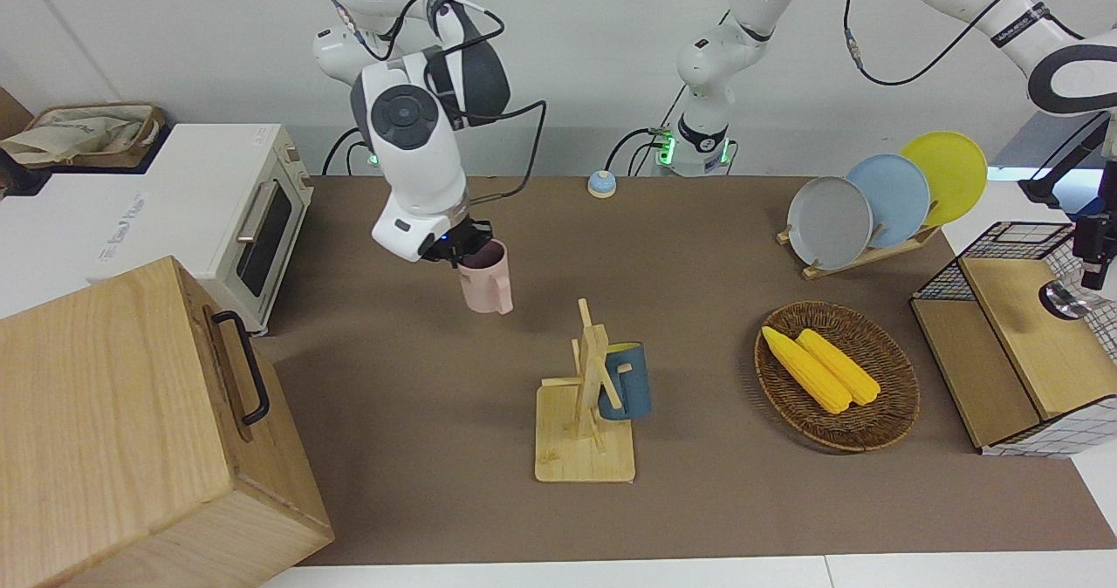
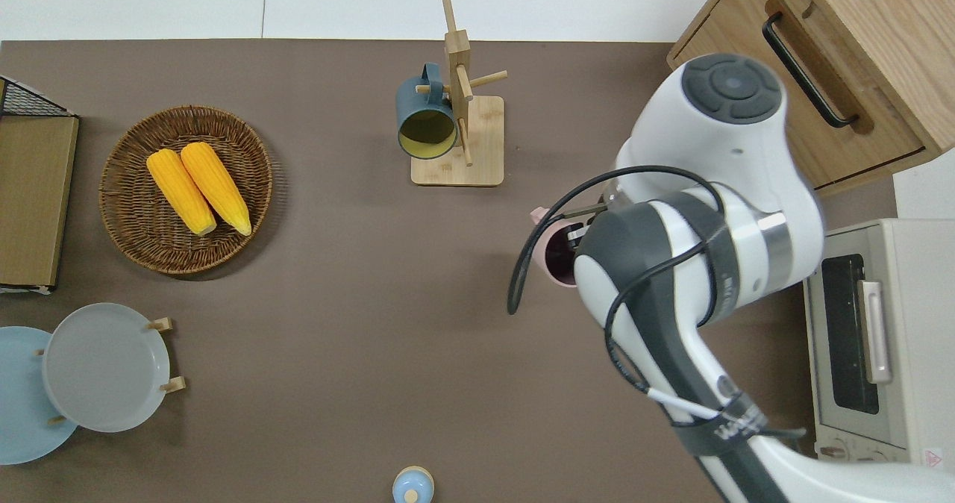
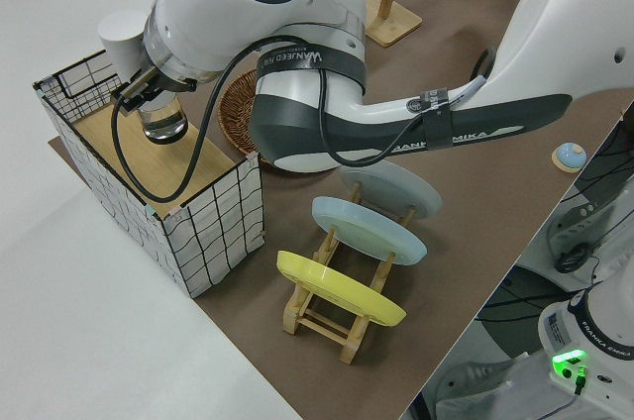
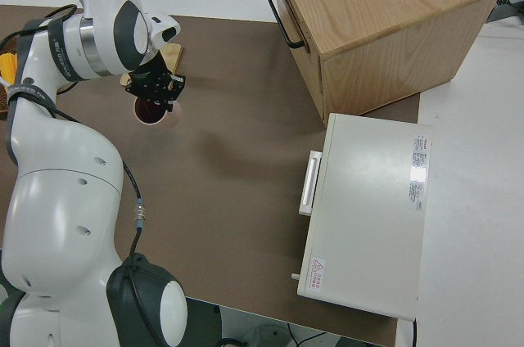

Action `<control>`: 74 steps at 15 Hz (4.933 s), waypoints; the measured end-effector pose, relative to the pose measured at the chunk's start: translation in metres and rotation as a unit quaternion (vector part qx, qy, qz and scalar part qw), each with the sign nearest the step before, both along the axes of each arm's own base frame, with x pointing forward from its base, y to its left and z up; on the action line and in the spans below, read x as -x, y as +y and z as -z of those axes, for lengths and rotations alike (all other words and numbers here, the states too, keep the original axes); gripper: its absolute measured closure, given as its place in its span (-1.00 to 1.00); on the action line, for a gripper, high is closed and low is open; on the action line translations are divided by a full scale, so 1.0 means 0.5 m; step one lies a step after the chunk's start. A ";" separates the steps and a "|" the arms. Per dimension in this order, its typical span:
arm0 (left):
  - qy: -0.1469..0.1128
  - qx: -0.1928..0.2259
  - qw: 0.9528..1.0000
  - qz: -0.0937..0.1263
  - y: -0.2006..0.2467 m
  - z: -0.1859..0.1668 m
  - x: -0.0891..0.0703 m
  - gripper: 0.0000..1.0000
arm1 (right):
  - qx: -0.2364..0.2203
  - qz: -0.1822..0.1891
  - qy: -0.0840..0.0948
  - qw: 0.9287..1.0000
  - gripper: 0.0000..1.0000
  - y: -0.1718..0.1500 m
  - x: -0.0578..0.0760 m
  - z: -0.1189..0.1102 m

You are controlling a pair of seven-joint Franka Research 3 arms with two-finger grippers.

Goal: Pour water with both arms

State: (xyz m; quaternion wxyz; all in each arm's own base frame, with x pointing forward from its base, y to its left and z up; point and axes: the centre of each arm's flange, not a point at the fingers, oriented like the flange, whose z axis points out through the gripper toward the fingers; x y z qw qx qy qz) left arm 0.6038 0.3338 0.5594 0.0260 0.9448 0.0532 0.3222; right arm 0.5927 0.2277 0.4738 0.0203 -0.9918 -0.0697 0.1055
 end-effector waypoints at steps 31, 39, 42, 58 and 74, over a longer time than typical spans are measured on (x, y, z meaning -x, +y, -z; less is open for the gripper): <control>0.139 0.004 0.990 -0.009 -0.537 -0.022 0.180 -0.28 | -0.077 0.268 0.054 0.959 0.89 0.500 0.145 0.235; 0.159 -0.005 0.987 0.007 -0.626 0.023 0.242 -0.28 | -0.088 0.279 0.037 0.956 -0.58 0.485 0.111 0.220; 0.167 -0.003 0.986 0.016 -0.653 0.041 0.257 -0.28 | -0.087 0.284 0.034 0.954 -0.98 0.461 0.084 0.185; 0.214 -0.017 0.972 0.099 -0.883 0.154 0.391 -0.28 | -0.041 0.218 0.005 0.975 -0.98 -0.113 -0.035 -0.142; 0.284 -0.045 0.948 0.134 -1.002 0.287 0.422 -0.28 | 0.003 0.034 -0.110 0.993 -0.98 -0.466 -0.080 -0.209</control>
